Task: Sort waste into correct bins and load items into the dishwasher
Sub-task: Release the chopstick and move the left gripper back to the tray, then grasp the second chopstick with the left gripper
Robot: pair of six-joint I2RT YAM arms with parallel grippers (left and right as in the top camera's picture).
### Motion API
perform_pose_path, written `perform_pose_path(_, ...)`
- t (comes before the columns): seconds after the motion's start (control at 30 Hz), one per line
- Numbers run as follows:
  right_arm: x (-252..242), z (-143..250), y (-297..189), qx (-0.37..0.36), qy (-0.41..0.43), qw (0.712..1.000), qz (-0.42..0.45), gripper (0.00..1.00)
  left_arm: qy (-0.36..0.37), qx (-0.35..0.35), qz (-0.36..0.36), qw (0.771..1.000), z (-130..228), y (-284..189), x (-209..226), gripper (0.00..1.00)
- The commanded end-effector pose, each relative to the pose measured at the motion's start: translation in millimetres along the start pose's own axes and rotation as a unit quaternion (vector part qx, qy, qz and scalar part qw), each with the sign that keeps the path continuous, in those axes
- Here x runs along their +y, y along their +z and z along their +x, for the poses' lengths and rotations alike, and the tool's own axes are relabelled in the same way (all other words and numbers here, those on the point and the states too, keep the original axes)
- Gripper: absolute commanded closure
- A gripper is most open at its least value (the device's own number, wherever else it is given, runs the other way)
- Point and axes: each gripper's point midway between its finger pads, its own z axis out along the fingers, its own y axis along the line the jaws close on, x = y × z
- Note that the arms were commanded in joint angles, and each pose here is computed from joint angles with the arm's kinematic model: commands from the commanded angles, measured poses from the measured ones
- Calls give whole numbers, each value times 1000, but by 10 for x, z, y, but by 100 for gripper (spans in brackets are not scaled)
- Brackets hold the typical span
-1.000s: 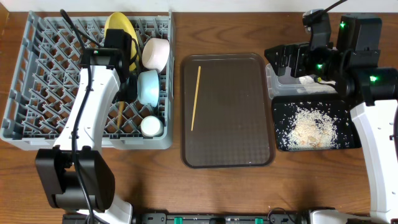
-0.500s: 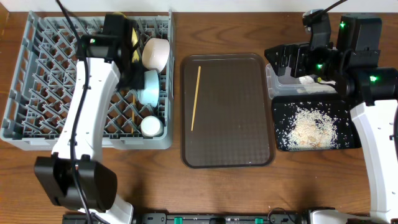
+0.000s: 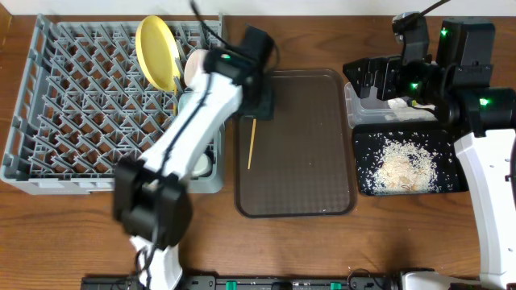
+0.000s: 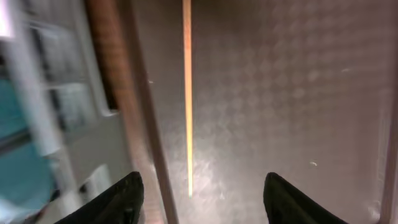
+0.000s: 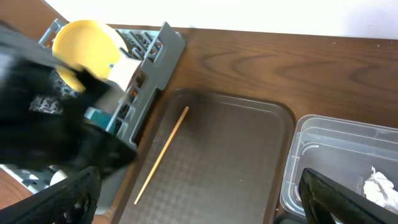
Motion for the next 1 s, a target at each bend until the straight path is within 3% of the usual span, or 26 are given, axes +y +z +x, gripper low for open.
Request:
perform_pose_path(0.0, -7, -40, -22, -5, 0, 1000, 1, 1, -23, 28, -17, 999, 42, 304, -6, 39)
perform_pose_path(0.6, -7, -40, -22, -5, 0, 1000, 1, 1, -30, 89, -42, 995, 158, 1152, 75, 39)
perform_pose_path(0.8, -7, -40, -22, -5, 0, 1000, 1, 1, -32, 79, -36, 996, 132, 1249, 58, 53)
perform_pose_path(0.97, -7, -41, -22, -6, 0, 1000, 1, 1, -33, 81, -37, 995, 166, 1293, 72, 75)
